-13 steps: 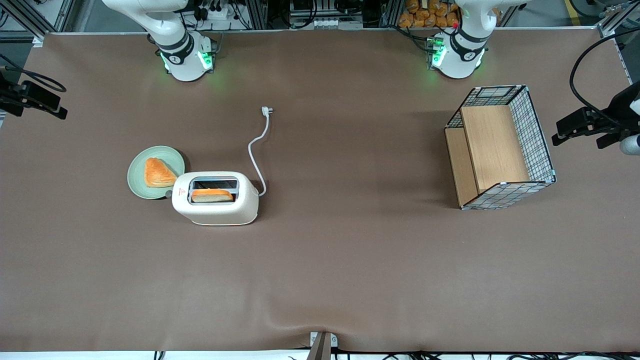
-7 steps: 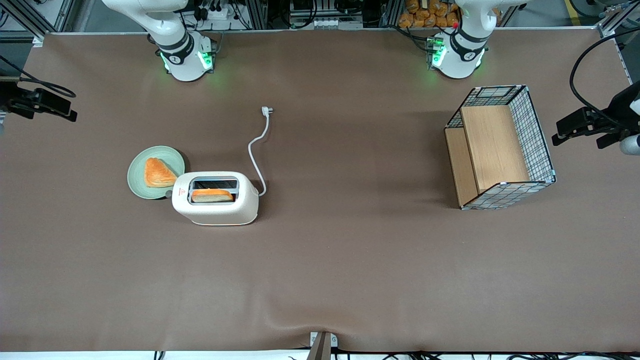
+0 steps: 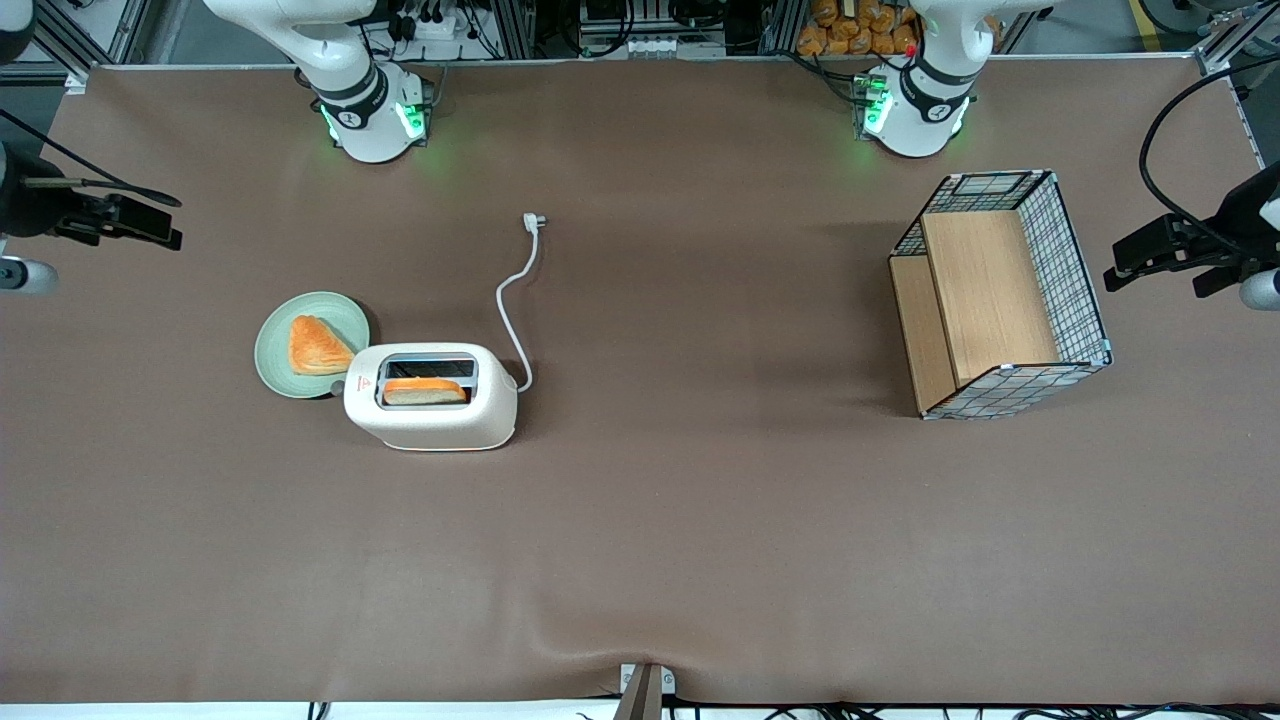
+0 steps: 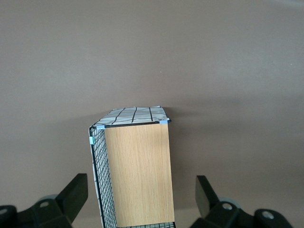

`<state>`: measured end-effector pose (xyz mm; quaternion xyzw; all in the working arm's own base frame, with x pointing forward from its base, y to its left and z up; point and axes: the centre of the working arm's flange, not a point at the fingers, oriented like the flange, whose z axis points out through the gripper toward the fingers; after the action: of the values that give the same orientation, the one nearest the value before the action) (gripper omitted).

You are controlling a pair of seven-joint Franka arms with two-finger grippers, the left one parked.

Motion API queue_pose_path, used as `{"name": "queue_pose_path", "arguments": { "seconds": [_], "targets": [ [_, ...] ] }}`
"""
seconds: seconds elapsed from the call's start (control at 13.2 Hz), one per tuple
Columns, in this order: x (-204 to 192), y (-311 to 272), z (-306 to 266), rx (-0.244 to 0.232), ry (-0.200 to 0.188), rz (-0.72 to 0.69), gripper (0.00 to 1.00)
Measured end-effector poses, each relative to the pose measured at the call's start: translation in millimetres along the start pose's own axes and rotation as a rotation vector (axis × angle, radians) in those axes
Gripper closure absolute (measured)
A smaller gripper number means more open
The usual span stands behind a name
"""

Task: Press toaster button with right arm
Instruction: 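Move the right gripper down beside the toaster's side lever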

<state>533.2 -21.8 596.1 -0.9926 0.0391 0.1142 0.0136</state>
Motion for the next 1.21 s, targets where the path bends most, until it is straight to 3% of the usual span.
{"name": "queue_pose_path", "arguments": {
  "seconds": [0.08,0.15,0.45,0.68,1.06,1.21],
  "targets": [
    [2.0,-0.5,7.4,0.011,-0.015,0.000,0.07],
    [5.2,0.0,15.2,0.030,-0.031,0.002,0.14],
    [33.5,11.8,54.8,0.091,-0.091,0.035,0.59],
    [56.8,11.2,90.1,0.141,-0.103,0.033,0.96],
    [75.2,21.3,151.8,0.264,-0.072,-0.025,0.99],
    [85.1,20.1,177.5,0.317,-0.076,-0.044,0.99]
  ]
}}
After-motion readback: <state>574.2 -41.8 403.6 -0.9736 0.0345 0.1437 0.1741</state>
